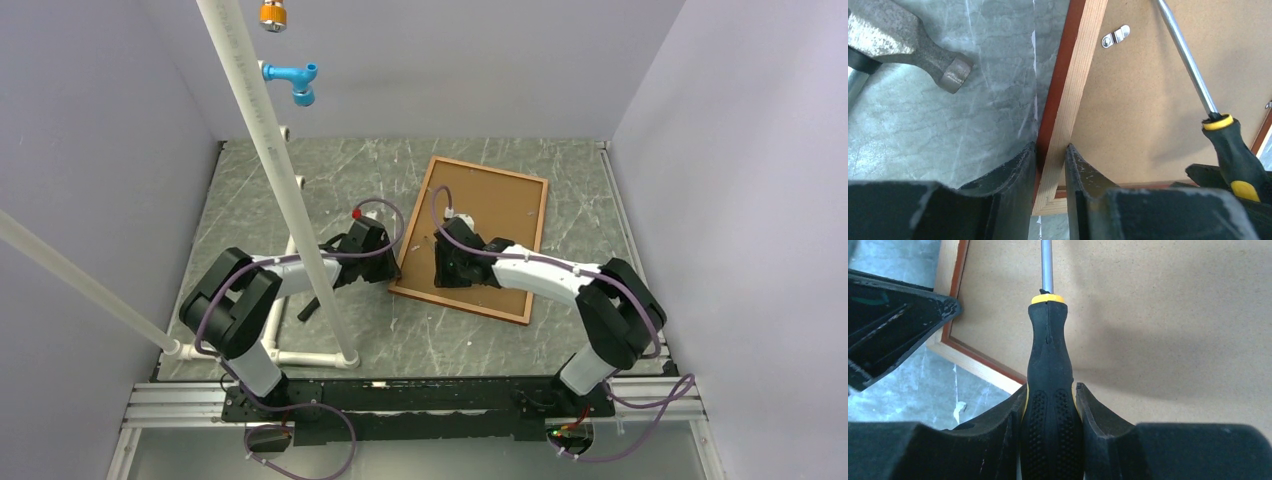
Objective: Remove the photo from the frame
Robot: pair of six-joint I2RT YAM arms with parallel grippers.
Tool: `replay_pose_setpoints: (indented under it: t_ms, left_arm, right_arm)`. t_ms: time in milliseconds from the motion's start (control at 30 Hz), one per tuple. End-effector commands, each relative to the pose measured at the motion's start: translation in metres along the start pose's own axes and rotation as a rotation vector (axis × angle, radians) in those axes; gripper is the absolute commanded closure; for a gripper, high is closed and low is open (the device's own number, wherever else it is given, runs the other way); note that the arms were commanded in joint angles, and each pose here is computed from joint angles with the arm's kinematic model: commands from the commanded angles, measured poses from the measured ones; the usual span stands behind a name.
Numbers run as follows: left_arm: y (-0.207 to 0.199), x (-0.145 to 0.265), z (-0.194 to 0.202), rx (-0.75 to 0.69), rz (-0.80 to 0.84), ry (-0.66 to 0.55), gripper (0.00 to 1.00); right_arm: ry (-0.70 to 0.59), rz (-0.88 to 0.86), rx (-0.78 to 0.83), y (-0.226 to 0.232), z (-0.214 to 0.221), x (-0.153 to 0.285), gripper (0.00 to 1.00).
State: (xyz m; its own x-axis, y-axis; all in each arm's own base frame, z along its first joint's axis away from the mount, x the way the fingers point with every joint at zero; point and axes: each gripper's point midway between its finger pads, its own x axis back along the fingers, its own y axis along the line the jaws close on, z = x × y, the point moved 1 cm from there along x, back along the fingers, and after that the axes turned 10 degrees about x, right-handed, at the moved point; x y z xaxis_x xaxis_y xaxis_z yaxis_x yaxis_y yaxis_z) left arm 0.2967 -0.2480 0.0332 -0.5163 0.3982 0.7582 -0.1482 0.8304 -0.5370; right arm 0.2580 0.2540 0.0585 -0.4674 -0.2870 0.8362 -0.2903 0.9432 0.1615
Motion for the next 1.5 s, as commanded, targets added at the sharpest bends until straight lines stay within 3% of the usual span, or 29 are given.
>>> replay_pose_setpoints:
  t_ms: [0, 233, 367, 500, 733, 1067, 1467]
  left_arm:
    - [0.024, 0.008, 0.020, -0.006, -0.061, 0.047, 0.66]
    - [0.006, 0.021, 0.006, -0.073, -0.029, 0.042, 0.50]
    - [0.006, 0.015, 0.011, -0.081, -0.022, 0.066, 0.51]
    - [0.008, 0.010, 0.014, -0.083, -0.015, 0.073, 0.51]
    - [0.009, 0.010, 0.009, -0.121, -0.035, 0.059, 0.49]
    - [0.019, 0.008, 0.014, -0.116, -0.056, 0.067, 0.62]
    - [0.018, 0.008, 0.015, -0.110, -0.050, 0.070, 0.86]
  right_arm:
    - [-0.187, -0.076, 0.006, 0.011, -0.039, 0.039, 1.00]
    - [-0.130, 0.045, -0.063, -0.048, -0.027, 0.070, 1.00]
    - [-0.016, 0.227, -0.192, -0.097, 0.006, 0.093, 1.00]
    - [0.128, 0.293, -0.324, -0.112, 0.044, 0.104, 1.00]
    - [0.108, 0.265, -0.460, -0.115, 0.065, 0.132, 1.00]
    - [0.138, 0.270, -0.505, -0.124, 0.080, 0.146, 1.00]
    - [0.154, 0.193, -0.556, -0.118, 0.088, 0.136, 1.00]
